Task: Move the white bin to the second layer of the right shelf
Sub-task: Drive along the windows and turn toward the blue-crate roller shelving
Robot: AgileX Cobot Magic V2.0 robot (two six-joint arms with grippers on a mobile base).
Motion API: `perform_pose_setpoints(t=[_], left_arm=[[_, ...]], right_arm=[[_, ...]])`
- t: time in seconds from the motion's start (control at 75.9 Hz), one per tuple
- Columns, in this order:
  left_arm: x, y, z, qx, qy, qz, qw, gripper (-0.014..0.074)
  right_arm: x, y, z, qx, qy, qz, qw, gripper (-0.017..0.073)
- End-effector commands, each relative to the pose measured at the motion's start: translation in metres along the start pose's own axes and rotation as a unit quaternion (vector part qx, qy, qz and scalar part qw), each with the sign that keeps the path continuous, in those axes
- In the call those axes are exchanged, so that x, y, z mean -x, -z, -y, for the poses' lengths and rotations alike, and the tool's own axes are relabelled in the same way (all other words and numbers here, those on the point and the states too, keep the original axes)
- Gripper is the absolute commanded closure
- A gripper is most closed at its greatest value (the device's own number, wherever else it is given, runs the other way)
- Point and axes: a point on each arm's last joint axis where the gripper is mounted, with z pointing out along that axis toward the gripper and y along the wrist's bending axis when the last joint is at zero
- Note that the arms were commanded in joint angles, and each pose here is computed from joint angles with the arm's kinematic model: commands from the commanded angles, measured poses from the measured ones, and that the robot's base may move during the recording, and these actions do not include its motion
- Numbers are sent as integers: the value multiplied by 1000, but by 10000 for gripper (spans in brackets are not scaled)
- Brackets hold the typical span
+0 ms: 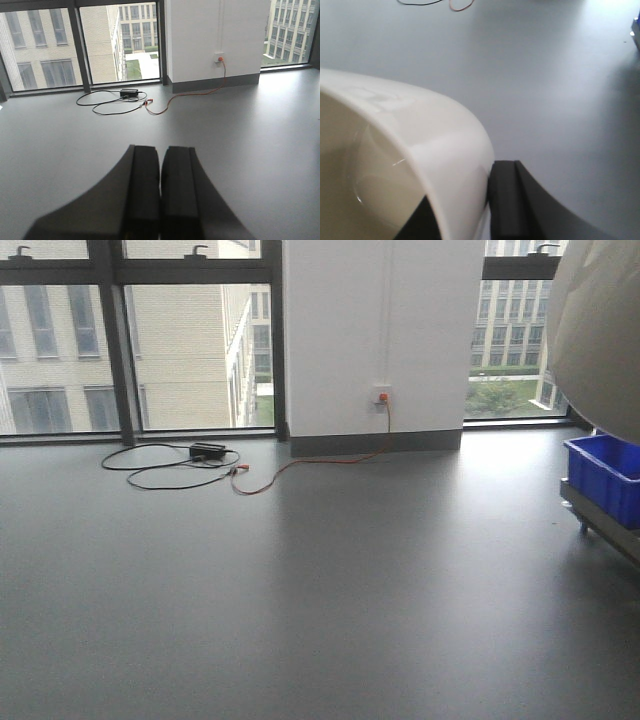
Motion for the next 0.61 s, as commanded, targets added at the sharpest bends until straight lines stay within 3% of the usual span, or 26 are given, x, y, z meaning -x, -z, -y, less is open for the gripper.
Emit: perform_pose_setpoints(t=[0.0, 0.593], left_arm=[[-4, -1, 0, -1, 1, 32, 999, 509], [-4, -1, 0, -1, 1, 32, 999, 509]], right_arm=[[18, 6, -1, 1, -2, 64, 998, 503], [18, 6, -1, 1, -2, 64, 998, 503]])
